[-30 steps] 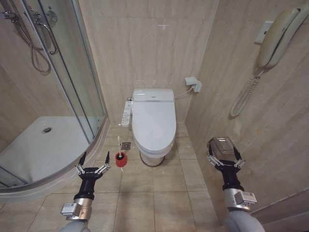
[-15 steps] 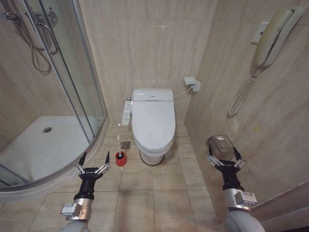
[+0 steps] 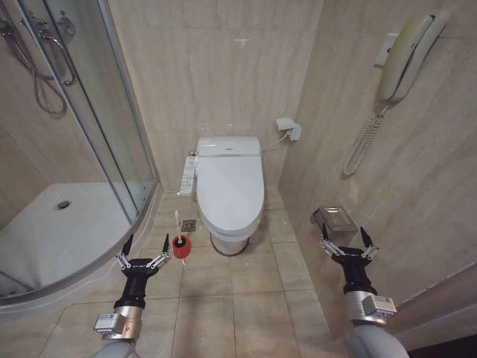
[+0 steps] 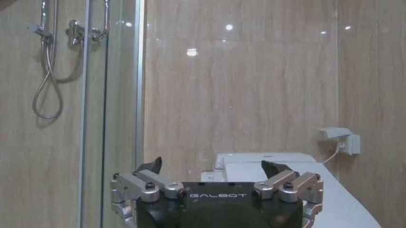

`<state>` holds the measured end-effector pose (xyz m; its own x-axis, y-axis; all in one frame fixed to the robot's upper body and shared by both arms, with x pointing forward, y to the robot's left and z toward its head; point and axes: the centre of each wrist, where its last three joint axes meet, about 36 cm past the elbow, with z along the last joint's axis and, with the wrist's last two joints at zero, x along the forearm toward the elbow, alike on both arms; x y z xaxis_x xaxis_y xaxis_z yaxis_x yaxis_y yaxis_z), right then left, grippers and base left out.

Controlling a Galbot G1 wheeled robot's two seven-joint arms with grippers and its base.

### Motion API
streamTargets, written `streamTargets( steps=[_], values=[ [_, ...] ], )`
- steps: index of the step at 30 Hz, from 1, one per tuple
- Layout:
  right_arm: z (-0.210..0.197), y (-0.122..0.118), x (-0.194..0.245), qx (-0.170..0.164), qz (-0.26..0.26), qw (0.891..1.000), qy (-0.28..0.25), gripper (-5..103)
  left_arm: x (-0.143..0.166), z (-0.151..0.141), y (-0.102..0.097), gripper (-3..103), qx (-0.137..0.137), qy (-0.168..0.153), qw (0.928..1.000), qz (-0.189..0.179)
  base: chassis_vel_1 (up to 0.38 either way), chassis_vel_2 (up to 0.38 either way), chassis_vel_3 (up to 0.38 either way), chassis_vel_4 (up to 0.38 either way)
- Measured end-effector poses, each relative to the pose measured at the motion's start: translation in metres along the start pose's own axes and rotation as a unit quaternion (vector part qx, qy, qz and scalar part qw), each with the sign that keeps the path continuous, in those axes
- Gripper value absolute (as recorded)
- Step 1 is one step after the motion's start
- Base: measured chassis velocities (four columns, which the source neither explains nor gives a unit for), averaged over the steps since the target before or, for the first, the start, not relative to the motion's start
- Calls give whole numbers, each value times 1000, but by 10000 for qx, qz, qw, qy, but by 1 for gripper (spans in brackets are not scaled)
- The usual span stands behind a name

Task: Open the toilet lid, clean the toilet bowl with a toilet brush, close the toilet lid, and flush.

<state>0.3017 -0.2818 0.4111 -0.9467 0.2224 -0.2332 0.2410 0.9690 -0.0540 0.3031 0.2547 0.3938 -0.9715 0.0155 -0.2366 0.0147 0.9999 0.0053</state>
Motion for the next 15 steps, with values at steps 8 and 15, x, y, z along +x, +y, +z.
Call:
streamTargets(
  steps=[8, 15],
  values=[
    [0, 0, 0, 0, 0, 10000, 0, 100, 0, 0, 0, 100, 0, 0, 10000, 0, 0, 0, 0, 0],
    [0, 0, 0, 0, 0, 10000, 0, 100, 0, 0, 0, 100, 0, 0, 10000, 0, 0, 0, 0, 0]
  ],
)
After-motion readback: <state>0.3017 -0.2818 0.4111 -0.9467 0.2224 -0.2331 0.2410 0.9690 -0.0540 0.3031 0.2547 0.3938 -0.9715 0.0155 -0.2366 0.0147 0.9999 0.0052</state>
